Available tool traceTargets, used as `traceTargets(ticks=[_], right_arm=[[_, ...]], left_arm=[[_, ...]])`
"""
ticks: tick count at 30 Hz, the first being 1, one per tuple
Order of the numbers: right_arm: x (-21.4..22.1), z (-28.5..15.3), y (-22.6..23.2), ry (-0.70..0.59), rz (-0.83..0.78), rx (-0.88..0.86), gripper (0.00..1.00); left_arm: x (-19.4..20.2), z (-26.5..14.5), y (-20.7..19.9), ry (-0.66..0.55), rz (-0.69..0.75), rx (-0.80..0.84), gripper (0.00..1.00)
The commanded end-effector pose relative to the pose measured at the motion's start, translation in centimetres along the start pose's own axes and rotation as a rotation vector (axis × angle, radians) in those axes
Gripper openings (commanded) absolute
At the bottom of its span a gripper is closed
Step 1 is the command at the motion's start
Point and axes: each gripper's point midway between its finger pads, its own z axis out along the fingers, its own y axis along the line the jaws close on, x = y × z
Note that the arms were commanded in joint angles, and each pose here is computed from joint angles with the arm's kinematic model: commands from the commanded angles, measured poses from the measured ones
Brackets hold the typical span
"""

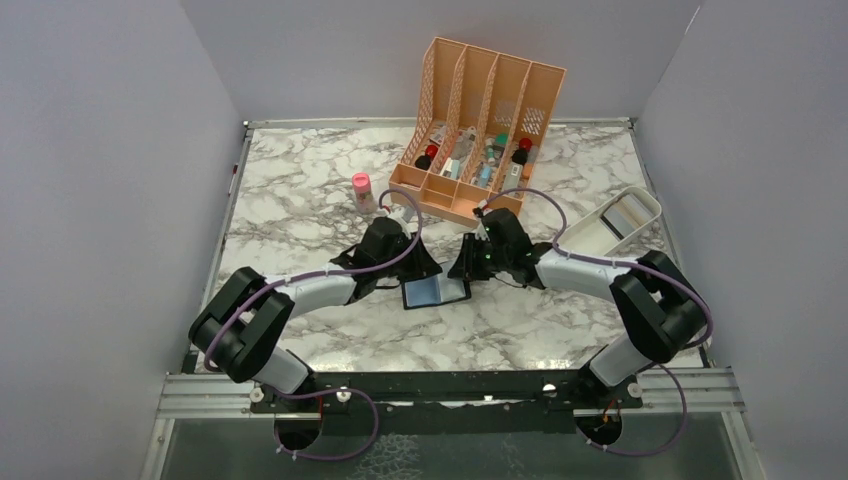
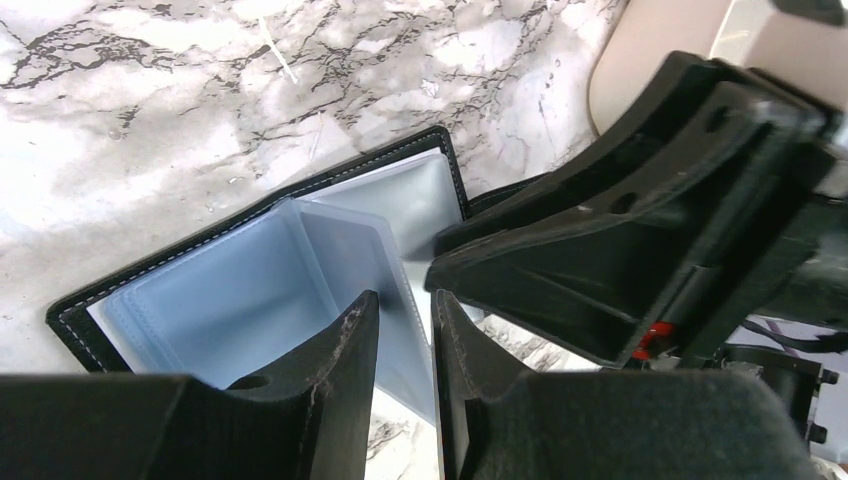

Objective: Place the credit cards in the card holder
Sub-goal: Turn over the card slot in the card holder.

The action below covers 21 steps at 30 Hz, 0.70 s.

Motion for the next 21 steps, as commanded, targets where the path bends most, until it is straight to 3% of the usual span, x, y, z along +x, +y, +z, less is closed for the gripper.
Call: traceTargets(ticks=[1, 11, 21], right_arm=[[-0.9, -1.3, -1.3, -0.05, -0.047, 0.104, 0.27], [-5.3, -7.6, -2.9, -0.235, -0.153, 0.303, 0.33], [-13.9, -15.0, -4.7, -0.453, -0.317, 0.499, 0.37]], left_arm=[[-1.0, 0.4, -1.3, -0.018, 0.037, 0.039, 0.29], [-1.6, 0.9, -2.3, -0.012, 0.061, 0.068, 0.35], [-0.9, 1.7, -2.4, 0.032, 0.074, 0.092, 0.36]])
